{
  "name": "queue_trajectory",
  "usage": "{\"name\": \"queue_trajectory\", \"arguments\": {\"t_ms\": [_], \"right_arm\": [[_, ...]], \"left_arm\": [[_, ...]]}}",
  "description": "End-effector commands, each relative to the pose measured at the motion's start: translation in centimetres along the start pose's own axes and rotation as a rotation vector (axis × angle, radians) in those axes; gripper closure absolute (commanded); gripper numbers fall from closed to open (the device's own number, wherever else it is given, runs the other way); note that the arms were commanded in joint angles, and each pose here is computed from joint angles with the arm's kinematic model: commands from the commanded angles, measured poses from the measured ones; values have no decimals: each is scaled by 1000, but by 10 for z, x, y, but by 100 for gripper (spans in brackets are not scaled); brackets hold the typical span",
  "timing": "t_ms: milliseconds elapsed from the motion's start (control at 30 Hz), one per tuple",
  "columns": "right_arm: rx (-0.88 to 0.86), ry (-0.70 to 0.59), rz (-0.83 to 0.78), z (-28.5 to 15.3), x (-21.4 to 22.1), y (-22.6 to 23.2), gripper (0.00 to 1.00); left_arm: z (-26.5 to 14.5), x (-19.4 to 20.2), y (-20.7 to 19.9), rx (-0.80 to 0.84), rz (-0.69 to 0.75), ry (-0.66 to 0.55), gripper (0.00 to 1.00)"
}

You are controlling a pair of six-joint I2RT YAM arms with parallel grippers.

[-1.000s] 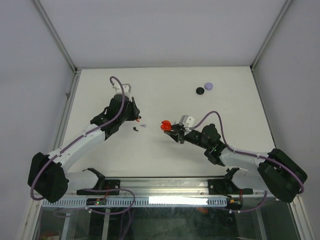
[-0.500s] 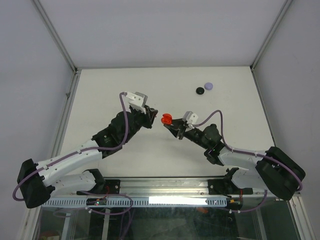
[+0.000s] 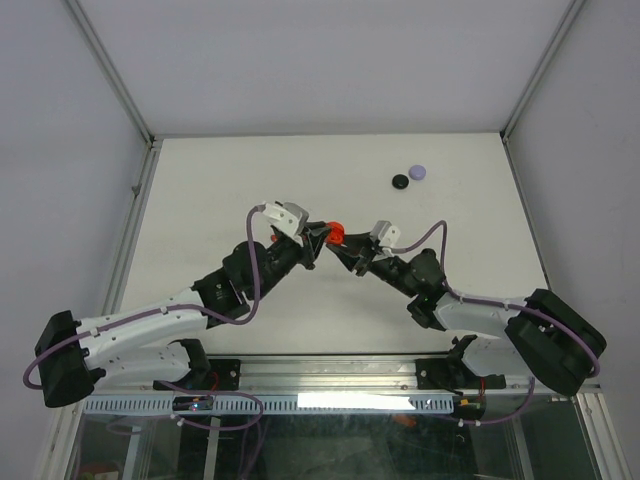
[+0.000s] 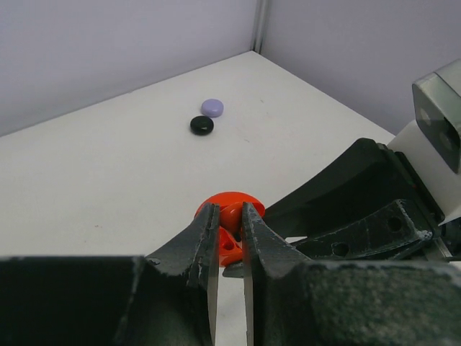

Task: Insert the wireless bluetooth earbuds into the charging case
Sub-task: Place the earbud in the charging case.

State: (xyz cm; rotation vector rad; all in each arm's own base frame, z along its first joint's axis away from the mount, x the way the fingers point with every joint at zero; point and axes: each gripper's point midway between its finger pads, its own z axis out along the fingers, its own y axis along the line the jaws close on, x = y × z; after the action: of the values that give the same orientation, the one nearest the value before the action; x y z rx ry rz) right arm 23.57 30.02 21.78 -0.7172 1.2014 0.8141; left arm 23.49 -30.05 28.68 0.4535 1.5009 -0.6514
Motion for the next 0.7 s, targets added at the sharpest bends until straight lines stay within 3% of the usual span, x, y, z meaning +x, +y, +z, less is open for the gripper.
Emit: {"name": "queue_trajectory", "arguments": {"t_ms": [0,667], "right_arm": [[5,-135,-15,7,-42,-1,100],[19,-157,-18,0,-49,-2,100]], "left_arm": [[4,-24,-11,30,35,-102,90],[9,-12,-23,40,188,-57,90]]}}
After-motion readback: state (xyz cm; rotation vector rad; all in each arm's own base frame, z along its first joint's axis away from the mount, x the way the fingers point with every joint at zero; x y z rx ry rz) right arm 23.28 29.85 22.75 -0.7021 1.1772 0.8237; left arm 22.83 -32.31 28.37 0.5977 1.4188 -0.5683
